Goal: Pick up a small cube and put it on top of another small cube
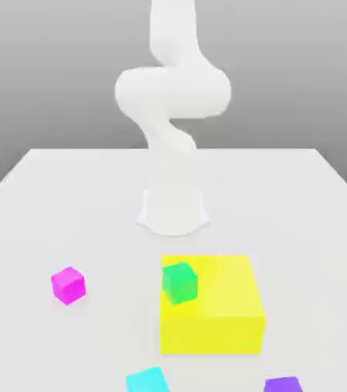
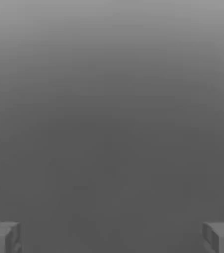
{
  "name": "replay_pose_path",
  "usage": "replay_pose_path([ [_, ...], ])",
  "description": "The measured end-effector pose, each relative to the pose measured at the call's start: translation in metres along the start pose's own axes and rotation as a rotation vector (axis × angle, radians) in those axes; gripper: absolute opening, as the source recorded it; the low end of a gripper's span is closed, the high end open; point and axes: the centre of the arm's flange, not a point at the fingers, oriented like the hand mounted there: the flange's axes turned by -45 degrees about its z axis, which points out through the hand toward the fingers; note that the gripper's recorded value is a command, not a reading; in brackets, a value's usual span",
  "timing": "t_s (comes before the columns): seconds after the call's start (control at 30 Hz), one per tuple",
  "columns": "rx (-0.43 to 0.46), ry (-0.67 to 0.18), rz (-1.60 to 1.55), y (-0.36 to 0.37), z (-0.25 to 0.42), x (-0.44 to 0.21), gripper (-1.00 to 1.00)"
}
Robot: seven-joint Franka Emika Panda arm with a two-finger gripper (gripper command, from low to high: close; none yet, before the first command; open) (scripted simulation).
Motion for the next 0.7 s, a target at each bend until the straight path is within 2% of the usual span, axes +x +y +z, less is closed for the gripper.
replay_pose_path([
  [0.33, 0.081, -0.258, -0.106, 0.013, 0.183, -0.023, 0.00],
  [0.7, 0.120, -0.530, -0.230, 0.024, 0.357, -0.118, 0.00],
])
